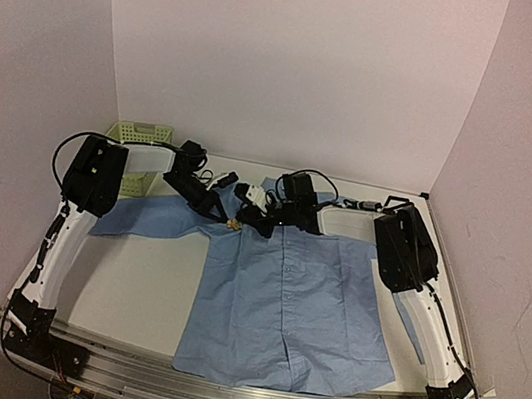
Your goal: Pin the brooch onto the clothing
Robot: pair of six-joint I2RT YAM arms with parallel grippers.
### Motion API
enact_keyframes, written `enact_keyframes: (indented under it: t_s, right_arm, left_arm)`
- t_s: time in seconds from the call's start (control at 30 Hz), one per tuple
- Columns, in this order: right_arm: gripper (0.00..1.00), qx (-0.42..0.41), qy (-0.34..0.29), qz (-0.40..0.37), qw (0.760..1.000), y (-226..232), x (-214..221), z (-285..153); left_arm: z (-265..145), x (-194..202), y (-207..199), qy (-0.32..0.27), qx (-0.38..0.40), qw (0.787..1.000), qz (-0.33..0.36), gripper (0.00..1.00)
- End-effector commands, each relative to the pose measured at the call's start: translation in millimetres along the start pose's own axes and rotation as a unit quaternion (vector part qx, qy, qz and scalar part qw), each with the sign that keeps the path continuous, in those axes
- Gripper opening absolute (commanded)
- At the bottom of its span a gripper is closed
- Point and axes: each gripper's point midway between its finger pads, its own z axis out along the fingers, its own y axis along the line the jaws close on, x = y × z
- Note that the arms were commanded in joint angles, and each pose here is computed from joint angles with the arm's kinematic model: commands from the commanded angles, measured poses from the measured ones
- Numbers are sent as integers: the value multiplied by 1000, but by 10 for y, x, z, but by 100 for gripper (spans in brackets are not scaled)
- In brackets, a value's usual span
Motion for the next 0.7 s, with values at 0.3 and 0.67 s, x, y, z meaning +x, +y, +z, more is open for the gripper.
enact_keyframes:
  t_s: [0.3, 0.67]
  right_arm:
    - [6, 13, 24, -8, 1000, -57, 143, 62]
    - [0, 33, 58, -37, 997, -20, 246, 159]
  left_arm:
    - [-182, -176, -110, -18, -2, 1000, 21, 2]
    - [-184, -174, -132, -18, 4, 1000, 10, 1]
